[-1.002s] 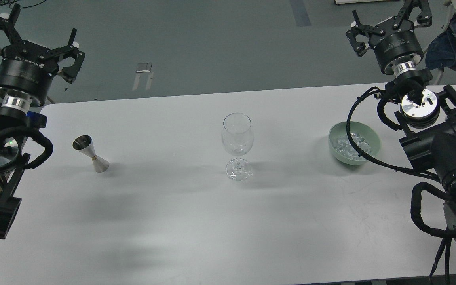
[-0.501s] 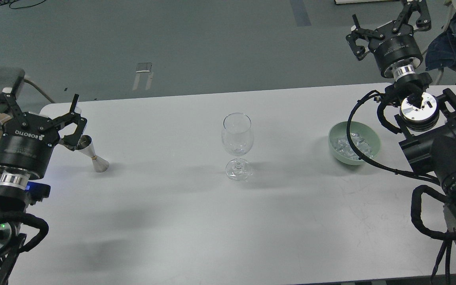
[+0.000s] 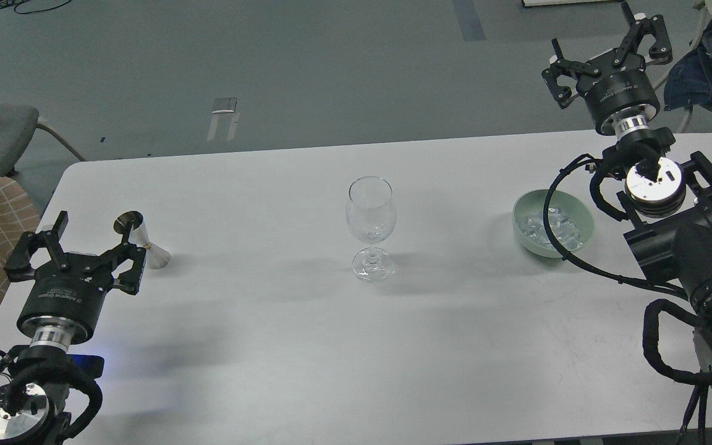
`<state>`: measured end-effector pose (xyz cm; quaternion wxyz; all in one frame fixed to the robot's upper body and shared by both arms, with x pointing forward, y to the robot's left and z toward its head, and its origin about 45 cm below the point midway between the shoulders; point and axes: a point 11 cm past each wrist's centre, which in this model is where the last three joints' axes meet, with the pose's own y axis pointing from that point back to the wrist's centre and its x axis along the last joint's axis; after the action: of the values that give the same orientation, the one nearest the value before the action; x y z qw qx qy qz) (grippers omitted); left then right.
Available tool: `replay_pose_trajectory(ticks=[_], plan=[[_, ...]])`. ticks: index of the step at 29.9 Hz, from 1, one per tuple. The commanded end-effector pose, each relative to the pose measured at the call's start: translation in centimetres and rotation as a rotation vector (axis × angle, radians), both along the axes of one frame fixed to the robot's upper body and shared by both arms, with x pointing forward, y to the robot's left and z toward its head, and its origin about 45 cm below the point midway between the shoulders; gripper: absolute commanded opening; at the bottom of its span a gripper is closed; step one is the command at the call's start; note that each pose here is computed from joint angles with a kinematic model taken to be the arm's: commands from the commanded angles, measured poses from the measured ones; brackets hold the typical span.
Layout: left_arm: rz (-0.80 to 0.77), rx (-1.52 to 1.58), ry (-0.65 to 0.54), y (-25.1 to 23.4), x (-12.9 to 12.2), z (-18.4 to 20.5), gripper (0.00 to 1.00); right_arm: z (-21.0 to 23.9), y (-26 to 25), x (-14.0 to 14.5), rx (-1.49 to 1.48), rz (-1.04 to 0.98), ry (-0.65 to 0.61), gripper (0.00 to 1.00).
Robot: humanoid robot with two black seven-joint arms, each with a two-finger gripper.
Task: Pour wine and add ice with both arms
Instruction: 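Lower the open left gripper down toward the metal jigger, then close the left gripper around the metal jigger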
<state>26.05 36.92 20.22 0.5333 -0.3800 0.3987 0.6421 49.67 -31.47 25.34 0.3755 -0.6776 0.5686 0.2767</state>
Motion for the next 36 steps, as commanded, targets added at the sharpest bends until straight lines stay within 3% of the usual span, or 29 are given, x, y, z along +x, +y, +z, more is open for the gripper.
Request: replay_pose_trajectory(ticks=[1, 16, 25, 30, 36], plan=[[-0.002, -0.016, 0.022, -0.3, -0.1, -0.5, 0.7, -0.6, -0.2, -0.3, 0.0, -0.003, 0.011, 1.0], [0.069, -0.042, 0.139, 1.0, -0.3, -4.7, 0.71, -1.3, -0.8, -0.6, -0.005, -0.014, 0.026, 1.0], [0.08, -0.036, 0.173, 1.3, 0.1, -5.7, 0.61, -1.2, -1.2, -0.6, -0.01, -0.02, 0.026, 1.0], [0.104, -0.035, 0.253, 1.6, 1.2, -6.5, 0.61, -1.3, -1.2, -0.7, -0.011, -0.022, 0.03, 1.0], [0.089, -0.045, 0.267, 1.1, 2.4, -6.4, 0.62, -1.4, -1.3, -0.7, -0.013, -0.023, 0.031, 1.0]])
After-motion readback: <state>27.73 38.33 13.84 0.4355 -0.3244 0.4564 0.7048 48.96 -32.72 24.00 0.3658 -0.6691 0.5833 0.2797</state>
